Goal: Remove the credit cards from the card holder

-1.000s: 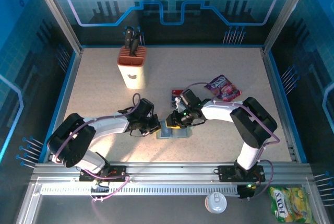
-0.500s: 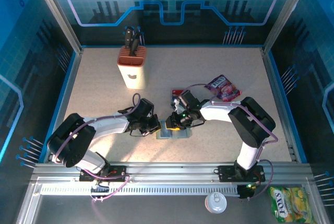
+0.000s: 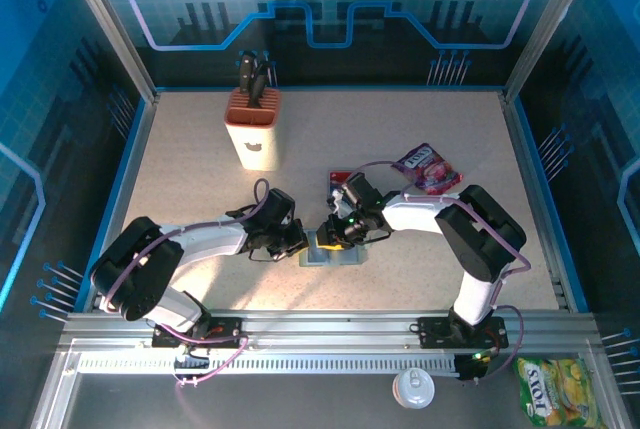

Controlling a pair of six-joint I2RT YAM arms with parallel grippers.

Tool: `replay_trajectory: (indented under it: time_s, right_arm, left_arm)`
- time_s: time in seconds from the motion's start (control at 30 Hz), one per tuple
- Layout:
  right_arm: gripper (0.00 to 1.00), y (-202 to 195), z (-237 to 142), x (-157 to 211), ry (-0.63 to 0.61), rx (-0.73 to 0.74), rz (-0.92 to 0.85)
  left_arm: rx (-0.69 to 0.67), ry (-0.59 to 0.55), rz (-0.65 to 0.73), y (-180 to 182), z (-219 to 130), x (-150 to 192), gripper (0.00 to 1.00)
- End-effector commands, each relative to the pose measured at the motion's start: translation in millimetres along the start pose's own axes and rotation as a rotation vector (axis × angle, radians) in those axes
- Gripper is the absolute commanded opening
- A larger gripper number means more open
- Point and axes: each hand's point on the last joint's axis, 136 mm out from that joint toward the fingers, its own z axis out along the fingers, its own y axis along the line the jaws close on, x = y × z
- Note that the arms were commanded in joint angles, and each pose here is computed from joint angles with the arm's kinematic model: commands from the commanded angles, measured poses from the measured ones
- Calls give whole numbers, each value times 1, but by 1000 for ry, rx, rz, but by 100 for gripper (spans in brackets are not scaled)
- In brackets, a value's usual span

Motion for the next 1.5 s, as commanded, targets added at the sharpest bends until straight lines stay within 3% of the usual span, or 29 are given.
replay_trajectory:
  time_s: [0.0, 0.3, 0.93, 1.27, 1.47]
  right_arm:
    - [32, -11, 6, 12, 34, 51, 9]
    - [33, -19, -5, 13, 31, 140, -17]
    - [33, -16, -19, 10, 12, 192, -61]
    - [33, -13, -26, 8, -7, 208, -74]
    - [33, -7, -32, 6, -30, 194, -84]
  left_arm:
    - [-36, 24, -2, 15, 4, 5, 4]
    - [-43, 27, -3, 16, 4, 6, 4]
    - [-40, 21, 6, 12, 2, 3, 4]
    - [42, 26, 29, -16, -6, 4, 4]
    - [70, 65, 44, -32, 6, 14, 3]
